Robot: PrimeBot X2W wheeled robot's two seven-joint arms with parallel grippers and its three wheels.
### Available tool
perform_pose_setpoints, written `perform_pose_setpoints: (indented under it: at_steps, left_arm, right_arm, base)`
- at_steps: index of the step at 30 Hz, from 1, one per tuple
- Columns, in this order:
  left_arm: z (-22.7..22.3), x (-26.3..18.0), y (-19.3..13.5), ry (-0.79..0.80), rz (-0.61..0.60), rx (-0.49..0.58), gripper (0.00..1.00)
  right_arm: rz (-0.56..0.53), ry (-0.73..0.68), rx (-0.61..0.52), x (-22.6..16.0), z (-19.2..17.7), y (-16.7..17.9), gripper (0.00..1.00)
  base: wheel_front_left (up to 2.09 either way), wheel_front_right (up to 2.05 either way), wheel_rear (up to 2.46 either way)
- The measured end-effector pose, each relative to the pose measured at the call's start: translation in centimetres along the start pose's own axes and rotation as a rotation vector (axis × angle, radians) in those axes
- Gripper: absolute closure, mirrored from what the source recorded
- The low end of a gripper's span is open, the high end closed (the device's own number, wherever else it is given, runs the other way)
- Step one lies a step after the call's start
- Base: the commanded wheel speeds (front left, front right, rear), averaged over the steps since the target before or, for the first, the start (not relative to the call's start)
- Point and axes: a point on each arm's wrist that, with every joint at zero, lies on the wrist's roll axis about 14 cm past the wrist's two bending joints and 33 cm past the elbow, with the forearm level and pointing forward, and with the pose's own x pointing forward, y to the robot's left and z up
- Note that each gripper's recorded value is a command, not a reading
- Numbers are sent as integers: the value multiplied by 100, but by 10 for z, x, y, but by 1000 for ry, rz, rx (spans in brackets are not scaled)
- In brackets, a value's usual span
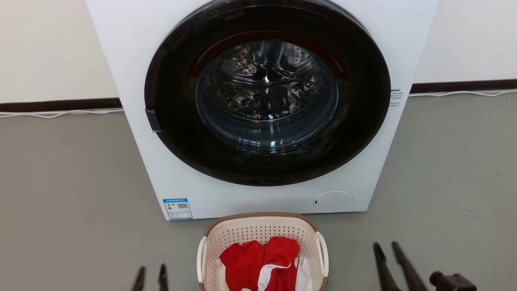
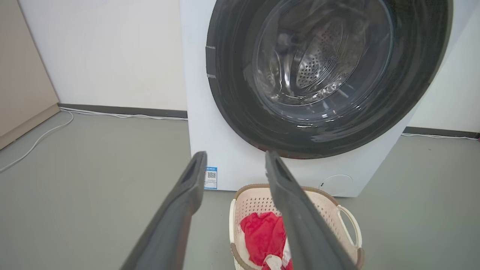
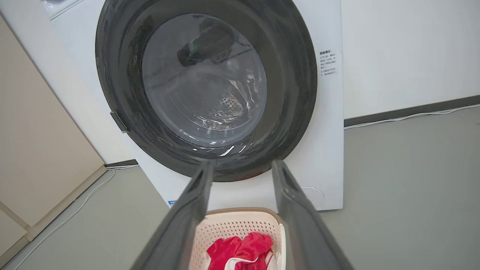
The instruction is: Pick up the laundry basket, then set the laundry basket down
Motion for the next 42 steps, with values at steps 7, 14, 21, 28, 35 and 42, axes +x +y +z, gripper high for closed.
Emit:
perform_pose_setpoints:
  at_steps: [7, 14, 21, 28, 35, 42]
  left_arm:
    - [-18, -4, 2, 67, 17, -36, 100]
    - [-26, -4, 5, 106, 33, -113, 100]
    - [-32, -3, 7, 140, 41, -188, 100]
    - [-34, 2, 8, 155, 50, -257, 100]
    - [-36, 5, 9, 169, 60, -341, 100]
    - [-38, 9, 10, 191, 69, -418, 100]
  right_arm:
    - [-34, 74, 40, -12, -23, -7, 100]
    - [-60, 83, 116, -12, -25, -12, 100]
    - [-85, 85, 189, -11, -26, -16, 100]
    - [-102, 80, 252, -7, -23, -20, 100]
    - [-130, 79, 323, -7, -23, -26, 100]
    - [-144, 68, 397, -2, -19, -29, 100]
  base:
    - [0, 0, 0]
    - [0, 0, 0]
    - [0, 0, 0]
    - [0, 0, 0]
    - [0, 0, 0]
    - [0, 0, 0]
